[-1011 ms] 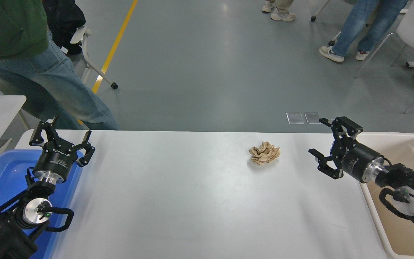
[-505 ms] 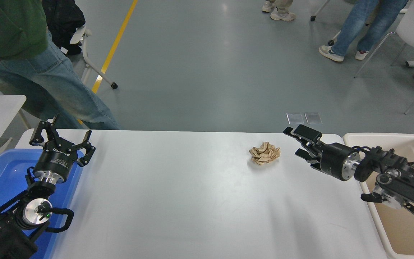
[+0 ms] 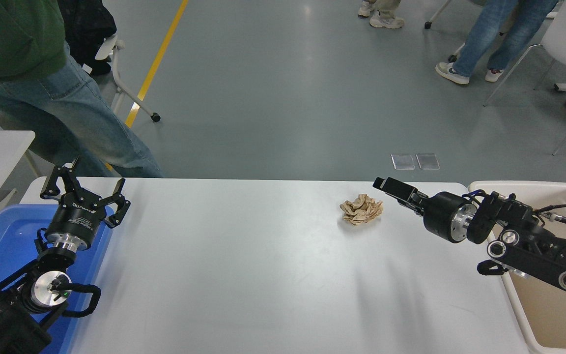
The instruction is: Clean the table surface
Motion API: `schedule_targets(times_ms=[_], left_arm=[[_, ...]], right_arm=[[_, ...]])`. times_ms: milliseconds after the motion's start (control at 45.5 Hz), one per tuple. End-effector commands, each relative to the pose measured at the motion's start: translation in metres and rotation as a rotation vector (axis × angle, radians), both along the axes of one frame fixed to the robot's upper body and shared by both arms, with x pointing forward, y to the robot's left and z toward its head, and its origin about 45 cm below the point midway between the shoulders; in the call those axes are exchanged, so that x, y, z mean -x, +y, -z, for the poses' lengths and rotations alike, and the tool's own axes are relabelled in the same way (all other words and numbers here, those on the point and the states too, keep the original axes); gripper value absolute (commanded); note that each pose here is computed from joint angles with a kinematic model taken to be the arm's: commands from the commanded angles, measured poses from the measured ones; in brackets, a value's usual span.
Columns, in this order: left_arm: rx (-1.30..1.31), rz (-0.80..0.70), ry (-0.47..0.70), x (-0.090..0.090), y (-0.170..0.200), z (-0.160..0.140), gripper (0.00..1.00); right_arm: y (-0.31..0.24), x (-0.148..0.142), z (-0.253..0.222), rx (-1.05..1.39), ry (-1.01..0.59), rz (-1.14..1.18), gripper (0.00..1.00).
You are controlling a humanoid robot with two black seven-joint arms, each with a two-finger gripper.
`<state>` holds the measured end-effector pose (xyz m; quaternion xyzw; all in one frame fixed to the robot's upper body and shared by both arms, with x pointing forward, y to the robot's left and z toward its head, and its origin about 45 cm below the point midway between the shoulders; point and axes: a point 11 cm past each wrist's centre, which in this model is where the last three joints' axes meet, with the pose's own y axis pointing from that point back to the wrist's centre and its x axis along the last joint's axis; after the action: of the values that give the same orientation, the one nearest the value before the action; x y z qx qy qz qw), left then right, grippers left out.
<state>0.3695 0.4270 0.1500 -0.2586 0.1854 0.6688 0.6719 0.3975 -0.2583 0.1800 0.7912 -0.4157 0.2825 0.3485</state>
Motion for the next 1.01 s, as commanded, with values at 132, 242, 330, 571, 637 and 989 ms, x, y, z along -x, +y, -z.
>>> schedule_targets(times_ms=[132, 242, 330, 571, 637, 989], left_arm=[[0.000, 0.000, 0.000, 0.000, 0.000, 0.000, 0.99], [0.000, 0.000, 0.000, 0.000, 0.000, 0.000, 0.99], [0.000, 0.000, 0.001, 0.001, 0.000, 0.001, 0.99], [0.000, 0.000, 0.000, 0.000, 0.000, 0.000, 0.99], [0.000, 0.000, 0.000, 0.000, 0.000, 0.000, 0.99], [0.000, 0.000, 0.001, 0.001, 0.000, 0.001, 0.99]], right_arm=[[0.038, 0.004, 0.027, 0.017, -0.140, 0.032, 1.00], [0.043, 0.005, 0.041, 0.015, -0.160, 0.074, 1.00], [0.050, 0.007, 0.052, 0.011, -0.177, 0.103, 1.00], [0.061, 0.006, 0.076, 0.109, -0.317, 0.125, 1.00], [0.060, 0.003, 0.081, 0.144, -0.335, 0.146, 1.00], [0.050, -0.005, 0.094, 0.160, -0.279, 0.269, 1.00]])
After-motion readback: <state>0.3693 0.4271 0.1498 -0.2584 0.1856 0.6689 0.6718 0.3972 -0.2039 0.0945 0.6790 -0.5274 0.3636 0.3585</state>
